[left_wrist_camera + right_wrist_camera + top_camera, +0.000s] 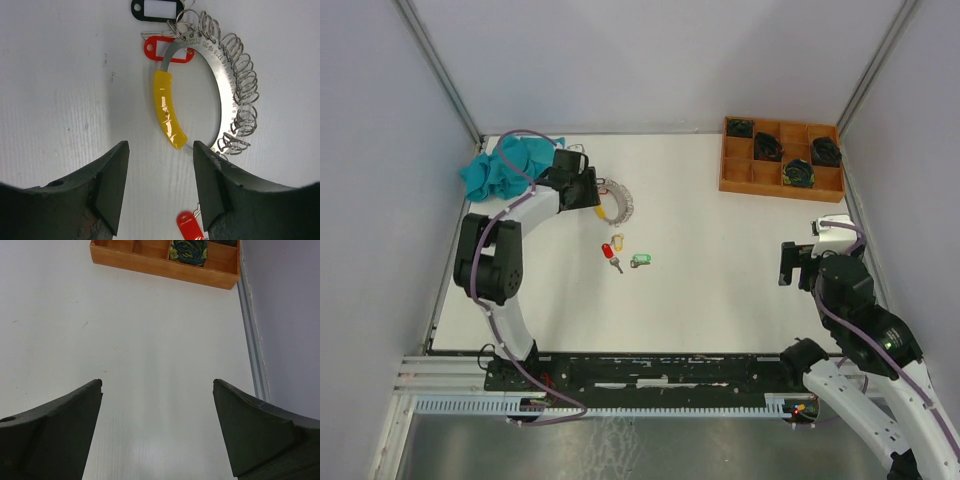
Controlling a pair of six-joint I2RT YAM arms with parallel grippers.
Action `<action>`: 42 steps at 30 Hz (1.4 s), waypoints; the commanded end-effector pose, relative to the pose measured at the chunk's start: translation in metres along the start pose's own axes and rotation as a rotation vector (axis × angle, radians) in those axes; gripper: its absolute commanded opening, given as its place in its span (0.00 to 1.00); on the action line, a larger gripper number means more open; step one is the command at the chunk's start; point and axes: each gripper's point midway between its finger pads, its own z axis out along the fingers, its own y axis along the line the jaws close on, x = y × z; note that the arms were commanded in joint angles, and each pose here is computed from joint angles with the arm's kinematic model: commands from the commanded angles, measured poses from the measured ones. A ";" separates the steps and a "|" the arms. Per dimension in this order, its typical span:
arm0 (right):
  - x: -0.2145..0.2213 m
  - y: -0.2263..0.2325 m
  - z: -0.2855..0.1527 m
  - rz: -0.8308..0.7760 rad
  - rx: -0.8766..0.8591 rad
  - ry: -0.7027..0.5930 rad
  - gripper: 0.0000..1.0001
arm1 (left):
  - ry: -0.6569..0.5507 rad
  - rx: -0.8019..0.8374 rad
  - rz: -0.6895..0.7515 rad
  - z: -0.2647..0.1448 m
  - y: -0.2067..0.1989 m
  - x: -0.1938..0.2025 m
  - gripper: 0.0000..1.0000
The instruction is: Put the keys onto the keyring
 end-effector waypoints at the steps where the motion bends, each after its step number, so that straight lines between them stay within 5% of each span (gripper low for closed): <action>1: -0.007 -0.002 0.000 0.029 0.009 -0.035 1.00 | 0.021 -0.034 0.053 0.017 0.002 -0.008 0.60; 12: -0.005 0.000 0.003 0.018 0.011 -0.020 1.00 | 0.056 -0.145 0.183 0.052 0.008 -0.006 0.55; 30: -0.003 0.000 0.005 0.009 0.020 -0.008 1.00 | 0.125 -0.146 0.183 0.084 0.006 0.016 0.39; 42: -0.003 0.002 0.007 0.014 0.007 -0.037 1.00 | -0.025 -0.171 0.245 0.059 0.002 -0.039 0.03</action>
